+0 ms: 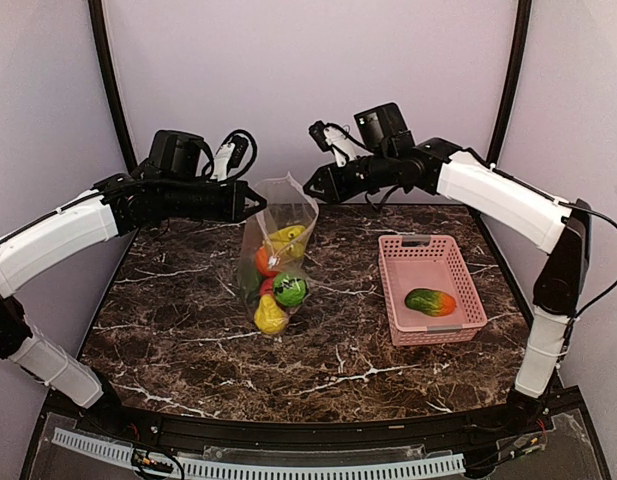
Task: Place the food in the zip-top bag and seal the zipper
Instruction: Adjust the zipper food storage bag at the center of the board.
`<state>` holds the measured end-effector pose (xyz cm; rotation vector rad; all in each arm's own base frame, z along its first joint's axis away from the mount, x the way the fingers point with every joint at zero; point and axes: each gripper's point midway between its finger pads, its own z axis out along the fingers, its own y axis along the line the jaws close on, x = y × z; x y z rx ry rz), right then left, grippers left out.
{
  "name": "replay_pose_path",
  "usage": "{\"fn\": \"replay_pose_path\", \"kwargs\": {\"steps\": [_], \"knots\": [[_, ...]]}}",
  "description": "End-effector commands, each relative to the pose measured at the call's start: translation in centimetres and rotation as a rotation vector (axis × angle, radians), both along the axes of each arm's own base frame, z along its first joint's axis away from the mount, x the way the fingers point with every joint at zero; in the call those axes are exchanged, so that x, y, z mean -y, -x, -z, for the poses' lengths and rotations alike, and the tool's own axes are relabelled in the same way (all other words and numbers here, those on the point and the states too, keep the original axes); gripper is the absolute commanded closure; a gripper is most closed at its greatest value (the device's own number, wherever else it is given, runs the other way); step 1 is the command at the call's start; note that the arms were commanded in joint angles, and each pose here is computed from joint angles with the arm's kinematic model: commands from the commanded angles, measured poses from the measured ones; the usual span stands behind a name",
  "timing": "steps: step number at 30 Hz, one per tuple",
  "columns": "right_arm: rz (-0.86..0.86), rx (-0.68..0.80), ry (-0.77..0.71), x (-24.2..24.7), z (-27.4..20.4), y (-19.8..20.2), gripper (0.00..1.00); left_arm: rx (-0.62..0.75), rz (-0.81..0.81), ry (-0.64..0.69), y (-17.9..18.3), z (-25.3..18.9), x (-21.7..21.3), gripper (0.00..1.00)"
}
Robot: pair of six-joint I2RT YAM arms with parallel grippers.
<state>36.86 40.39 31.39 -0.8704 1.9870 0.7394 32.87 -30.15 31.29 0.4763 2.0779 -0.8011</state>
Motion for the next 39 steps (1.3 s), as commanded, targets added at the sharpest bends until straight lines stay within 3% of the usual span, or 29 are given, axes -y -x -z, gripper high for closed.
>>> {"fn": "replay_pose_path", "kwargs": {"steps": [1, 5, 9, 14, 16, 22, 30, 39], "knots": [[0.025, -0.011, 0.059, 0.0, 2.3, -1.1, 0.71, 0.022, 0.006, 0.025, 0.1, -0.8, 0.1, 0.99], [-0.037, -0.074, 0.066, -0.9, 3.9, -0.2, 0.75, 0.025, 0.007, 0.028, 0.1, -0.9, 0.1, 0.99], [-0.074, -0.074, 0.046, -1.3, 2.8, 0.2, 1.00, 0.038, 0.003, 0.028, 0.0, -1.4, 0.0, 0.99], [-0.031, 0.229, -0.103, 0.3, -10.4, -0.3, 1.00, 0.123, -0.110, -0.039, -2.3, -4.2, -1.3, 0.99], [-0.035, 0.320, -0.126, 0.8, -13.6, 0.3, 1.00, 0.124, -0.105, -0.053, -2.6, -4.8, -1.2, 0.99], [-0.071, 0.213, -0.074, 0.1, -9.1, 0.3, 1.00, -0.039, -0.043, -0.114, -2.4, -0.6, 0.4, 0.99], [-0.043, 0.256, -0.060, 0.7, -9.9, -0.4, 1.00, 0.031, -0.041, -0.029, -2.1, -4.7, 0.4, 0.99], [-0.102, 0.187, -0.053, 0.2, -7.1, 0.5, 0.94, -0.118, 0.019, -0.021, -1.1, -0.7, 1.8, 0.99]]}}
